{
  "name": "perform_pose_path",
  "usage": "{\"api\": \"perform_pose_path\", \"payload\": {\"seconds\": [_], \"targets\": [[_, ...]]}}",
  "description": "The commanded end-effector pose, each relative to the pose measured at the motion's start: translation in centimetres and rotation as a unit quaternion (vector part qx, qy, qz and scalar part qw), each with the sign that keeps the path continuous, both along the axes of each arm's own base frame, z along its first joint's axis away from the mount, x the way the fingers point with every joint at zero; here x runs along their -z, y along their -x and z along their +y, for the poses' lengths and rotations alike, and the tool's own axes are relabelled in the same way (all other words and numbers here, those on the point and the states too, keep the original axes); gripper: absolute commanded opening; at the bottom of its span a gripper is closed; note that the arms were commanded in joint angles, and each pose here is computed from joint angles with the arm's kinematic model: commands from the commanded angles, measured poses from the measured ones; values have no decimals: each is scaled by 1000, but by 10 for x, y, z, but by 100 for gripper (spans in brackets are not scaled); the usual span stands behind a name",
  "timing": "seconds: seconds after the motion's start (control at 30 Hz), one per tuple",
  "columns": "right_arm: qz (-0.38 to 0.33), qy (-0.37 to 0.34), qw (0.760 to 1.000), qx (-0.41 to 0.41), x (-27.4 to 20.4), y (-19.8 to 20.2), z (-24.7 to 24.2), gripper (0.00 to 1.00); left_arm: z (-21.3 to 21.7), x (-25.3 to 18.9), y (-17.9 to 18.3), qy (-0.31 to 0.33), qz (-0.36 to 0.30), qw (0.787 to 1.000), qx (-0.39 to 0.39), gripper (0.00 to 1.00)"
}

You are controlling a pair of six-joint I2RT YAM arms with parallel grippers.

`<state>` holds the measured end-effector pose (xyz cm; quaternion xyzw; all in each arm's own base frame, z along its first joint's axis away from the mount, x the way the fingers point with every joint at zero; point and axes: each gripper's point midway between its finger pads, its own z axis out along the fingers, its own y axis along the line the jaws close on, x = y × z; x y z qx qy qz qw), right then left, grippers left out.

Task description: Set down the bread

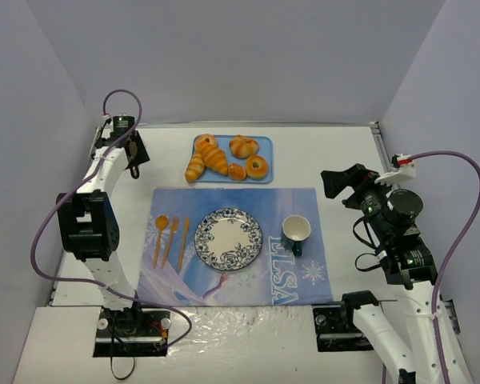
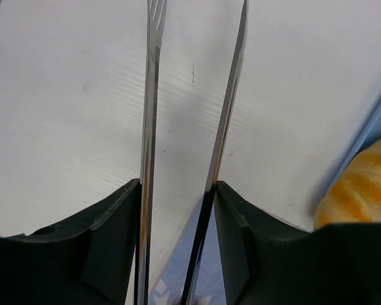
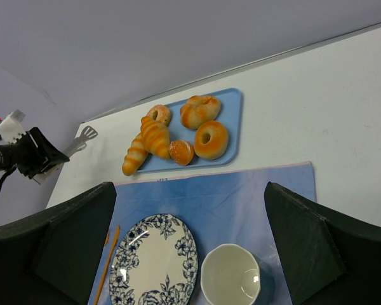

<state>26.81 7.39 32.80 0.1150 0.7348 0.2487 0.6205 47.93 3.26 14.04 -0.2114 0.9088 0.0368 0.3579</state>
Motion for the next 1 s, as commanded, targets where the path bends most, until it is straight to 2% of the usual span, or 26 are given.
{"api": "perform_pose_path", "payload": {"seconds": [0.0, 0.17, 0.63, 0.97], "targets": [[-36, -12, 999, -11, -19, -4, 5, 100, 8, -50, 6, -18, -55, 998, -15, 43], [-34, -13, 999, -10, -18, -5, 5, 100, 1, -76, 12, -30, -74, 997, -4, 43], [-32, -8, 999, 0, -15, -6, 1, 100, -87, -142, 46, -34, -119, 986, 112, 43], [-30, -7, 1000, 4, -13, -7, 0, 100, -158, -145, 58, -19, -112, 972, 206, 43]]}}
